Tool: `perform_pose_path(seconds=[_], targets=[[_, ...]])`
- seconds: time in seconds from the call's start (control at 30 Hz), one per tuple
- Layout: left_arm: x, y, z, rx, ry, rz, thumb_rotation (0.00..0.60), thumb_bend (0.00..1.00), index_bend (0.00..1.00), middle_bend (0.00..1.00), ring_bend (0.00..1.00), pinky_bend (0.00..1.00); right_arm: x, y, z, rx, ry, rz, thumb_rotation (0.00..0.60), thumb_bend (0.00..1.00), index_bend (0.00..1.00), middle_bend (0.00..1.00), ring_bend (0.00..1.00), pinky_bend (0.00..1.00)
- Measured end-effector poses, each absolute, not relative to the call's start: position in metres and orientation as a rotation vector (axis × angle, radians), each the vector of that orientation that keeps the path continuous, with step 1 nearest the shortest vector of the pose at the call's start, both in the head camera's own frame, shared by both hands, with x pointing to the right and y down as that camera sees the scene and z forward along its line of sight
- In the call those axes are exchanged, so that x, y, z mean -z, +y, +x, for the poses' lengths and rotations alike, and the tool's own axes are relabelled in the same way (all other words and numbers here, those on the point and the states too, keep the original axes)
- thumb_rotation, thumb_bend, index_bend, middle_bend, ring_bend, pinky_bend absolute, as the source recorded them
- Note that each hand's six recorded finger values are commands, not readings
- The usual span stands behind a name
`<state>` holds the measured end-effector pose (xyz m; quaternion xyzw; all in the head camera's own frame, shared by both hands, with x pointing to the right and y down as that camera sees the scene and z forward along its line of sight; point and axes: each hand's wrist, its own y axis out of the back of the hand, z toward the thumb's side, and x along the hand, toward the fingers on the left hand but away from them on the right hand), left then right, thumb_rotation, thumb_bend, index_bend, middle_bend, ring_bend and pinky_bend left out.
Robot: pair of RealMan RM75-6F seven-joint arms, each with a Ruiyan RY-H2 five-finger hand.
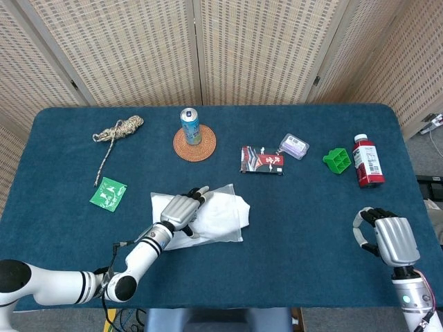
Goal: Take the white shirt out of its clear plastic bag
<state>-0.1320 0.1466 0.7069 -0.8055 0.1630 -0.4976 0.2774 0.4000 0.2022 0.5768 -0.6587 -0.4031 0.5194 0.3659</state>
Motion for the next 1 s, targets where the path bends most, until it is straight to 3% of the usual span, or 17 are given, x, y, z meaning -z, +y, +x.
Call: perform_pose_path(seconds=[0.1,0.47,0.73,0.83,1.0], targets=[[-0.707,0.147,-0.131,1.323,0.445,-2.155,0.6,0.0,0.04,0.08,0.17,0.49,-0.578,0.202,0.398,-1.334,-1.03,-1.699,0.6,0.35,0.58,0.49,0.45,0.57],[-0.708,0.149,-0.127,1.297,0.463,-2.155,0.6,0.0,0.35,0.42,0.43,0.64,-0.581,0.2,0.391,-1.327,-1.019,-1.725,0.6,0.36,0.58,0.49,0.45,0.57],[-0.701,0.147,-0.127,1.275,0.502,-2.149,0.6,0.0,0.38,0.45,0.45,0.66,-0.581,0.197,0.386,-1.293,-1.06,-1.753,0.6,0.34,0.58,0.49,0.45,0.57],[-0.693,0.146,-0.128,1.246,0.531,-2.148,0.6,0.0,0.39,0.45,0.45,0.66,-0.579,0.194,0.383,-1.265,-1.097,-1.769,0.6,0.28,0.58,0.44,0.43,0.56],[-0.675,0.143,-0.129,1.189,0.558,-2.135,0.6,0.0,0.39,0.45,0.46,0.66,-0.576,0.184,0.37,-1.203,-1.132,-1.805,0.6,0.11,0.56,0.31,0.31,0.45]])
